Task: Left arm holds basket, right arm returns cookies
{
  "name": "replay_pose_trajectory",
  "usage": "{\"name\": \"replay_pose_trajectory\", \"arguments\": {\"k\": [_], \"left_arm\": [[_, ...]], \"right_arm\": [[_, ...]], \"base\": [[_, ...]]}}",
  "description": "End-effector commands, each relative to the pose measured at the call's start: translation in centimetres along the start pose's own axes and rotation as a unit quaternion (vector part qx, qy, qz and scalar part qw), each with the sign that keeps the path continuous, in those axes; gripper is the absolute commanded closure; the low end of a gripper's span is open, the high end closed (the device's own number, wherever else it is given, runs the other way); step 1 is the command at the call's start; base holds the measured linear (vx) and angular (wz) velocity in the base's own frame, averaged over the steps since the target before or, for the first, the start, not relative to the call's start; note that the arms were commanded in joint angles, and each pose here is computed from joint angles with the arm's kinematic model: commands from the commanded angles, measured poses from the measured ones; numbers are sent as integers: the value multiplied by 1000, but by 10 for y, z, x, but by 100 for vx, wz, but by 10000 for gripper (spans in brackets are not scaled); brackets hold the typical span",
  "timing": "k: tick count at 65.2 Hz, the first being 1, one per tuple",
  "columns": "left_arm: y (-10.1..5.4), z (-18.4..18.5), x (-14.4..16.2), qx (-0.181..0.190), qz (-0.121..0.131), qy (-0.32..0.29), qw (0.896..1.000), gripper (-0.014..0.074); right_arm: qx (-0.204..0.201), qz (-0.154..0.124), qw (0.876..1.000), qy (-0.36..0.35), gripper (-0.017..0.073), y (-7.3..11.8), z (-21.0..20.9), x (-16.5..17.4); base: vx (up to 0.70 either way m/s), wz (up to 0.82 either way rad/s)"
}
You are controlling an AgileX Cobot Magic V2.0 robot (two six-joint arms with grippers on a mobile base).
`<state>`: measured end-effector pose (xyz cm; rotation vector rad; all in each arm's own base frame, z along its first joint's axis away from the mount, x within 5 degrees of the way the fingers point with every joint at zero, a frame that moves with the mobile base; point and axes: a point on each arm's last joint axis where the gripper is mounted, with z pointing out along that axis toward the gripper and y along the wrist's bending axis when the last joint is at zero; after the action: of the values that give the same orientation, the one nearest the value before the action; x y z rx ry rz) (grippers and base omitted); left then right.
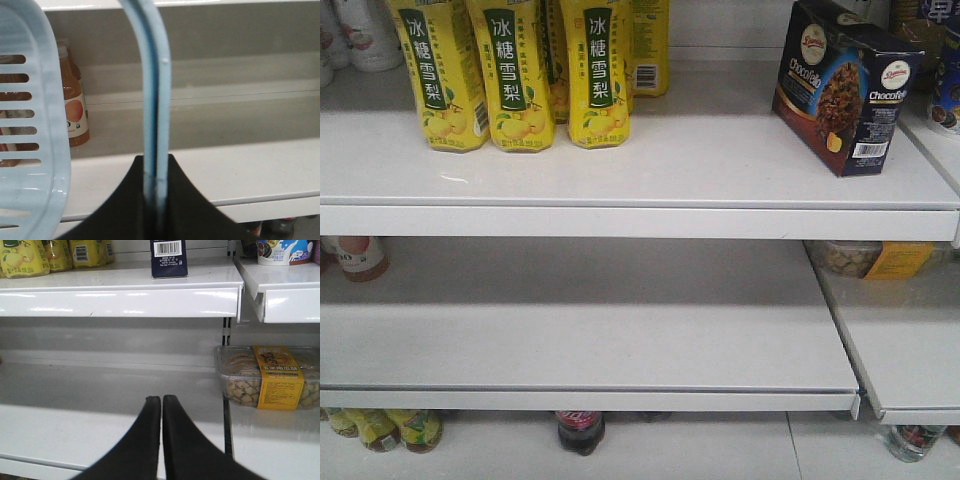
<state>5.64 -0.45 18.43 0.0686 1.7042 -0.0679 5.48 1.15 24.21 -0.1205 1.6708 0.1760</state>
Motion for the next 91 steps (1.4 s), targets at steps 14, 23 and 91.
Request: {"name": "replay_pose_trajectory", "arguments": {"k": [14, 23, 91], "left_arm": [[0, -1, -5, -2, 13, -49, 999, 600], [0, -1, -6, -2, 13, -49, 999, 600], [0, -1, -6, -2, 13, -49, 999, 600]], "right_arm": [[4, 0, 999, -41, 568, 0, 0, -15], [4, 0, 999, -41, 568, 0, 0, -15], [7, -3, 999, -46, 568, -1, 0, -16]], "base": [[0, 0], [0, 0], [0, 0]]}}
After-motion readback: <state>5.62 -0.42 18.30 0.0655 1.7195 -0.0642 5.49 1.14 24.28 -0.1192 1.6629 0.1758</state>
